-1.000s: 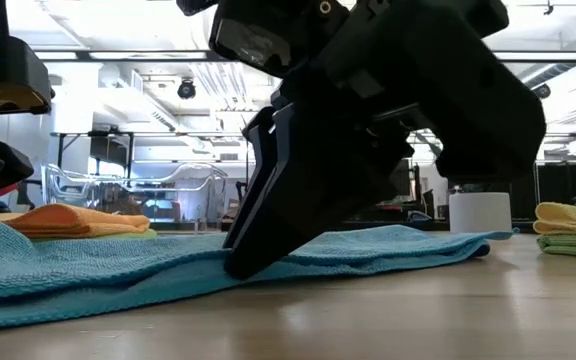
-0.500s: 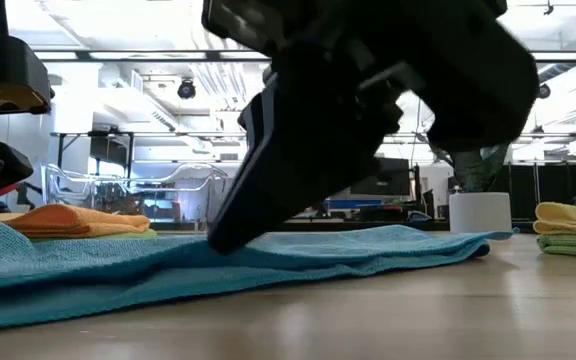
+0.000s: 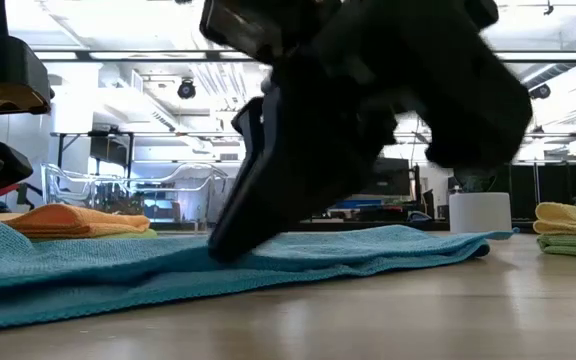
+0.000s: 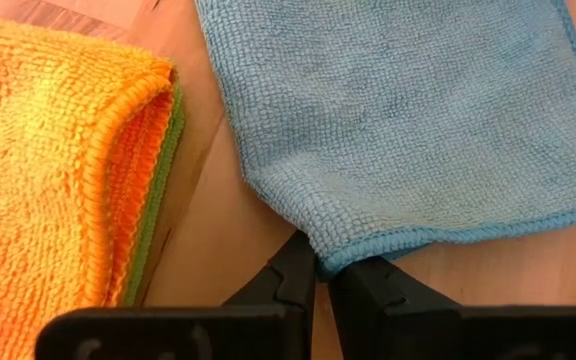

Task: Fold microfiber towels
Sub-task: Fold the blue microfiber cloth

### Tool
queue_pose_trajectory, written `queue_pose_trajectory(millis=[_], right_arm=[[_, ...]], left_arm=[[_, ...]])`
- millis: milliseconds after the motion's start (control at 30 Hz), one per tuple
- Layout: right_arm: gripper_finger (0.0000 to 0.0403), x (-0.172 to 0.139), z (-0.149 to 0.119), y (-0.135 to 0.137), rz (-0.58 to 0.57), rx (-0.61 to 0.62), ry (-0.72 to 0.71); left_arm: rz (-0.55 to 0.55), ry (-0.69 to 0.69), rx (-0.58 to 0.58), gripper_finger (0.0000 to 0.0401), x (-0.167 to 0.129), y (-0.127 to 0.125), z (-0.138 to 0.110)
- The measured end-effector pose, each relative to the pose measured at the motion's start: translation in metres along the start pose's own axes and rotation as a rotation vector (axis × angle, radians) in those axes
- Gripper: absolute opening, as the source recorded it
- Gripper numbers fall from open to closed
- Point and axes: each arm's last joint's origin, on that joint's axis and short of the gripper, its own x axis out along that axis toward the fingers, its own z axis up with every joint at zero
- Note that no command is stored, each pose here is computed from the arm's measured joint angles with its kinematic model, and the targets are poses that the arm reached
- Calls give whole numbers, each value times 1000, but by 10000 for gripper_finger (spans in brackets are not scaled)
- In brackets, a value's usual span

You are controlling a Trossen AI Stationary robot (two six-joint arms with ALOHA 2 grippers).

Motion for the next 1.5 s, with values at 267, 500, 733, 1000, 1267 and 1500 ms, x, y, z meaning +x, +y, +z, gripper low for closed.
queue_pose_trajectory(millis=[267,500,733,1000,1267,1500], right_arm=[[81,6,-4,-1,-46,28,17],[49,3,3,-2,-46,27,-5],[10,-2,14,-3,-47,14,-25],[9,-12,20,2,-38,-10,96],[9,-16,11,8,-26,-30,201],[9,-16,12,11,-11,-59,192]], left_arm=[[-20,4,4,29,0,-2,1],[-58,32,17,108,-4,-9,5],[-83,70,-17,139,-7,-11,6],[-42,46,-58,140,0,-8,2],[-11,29,-51,140,3,-6,0],[-13,22,-54,140,3,-7,1]])
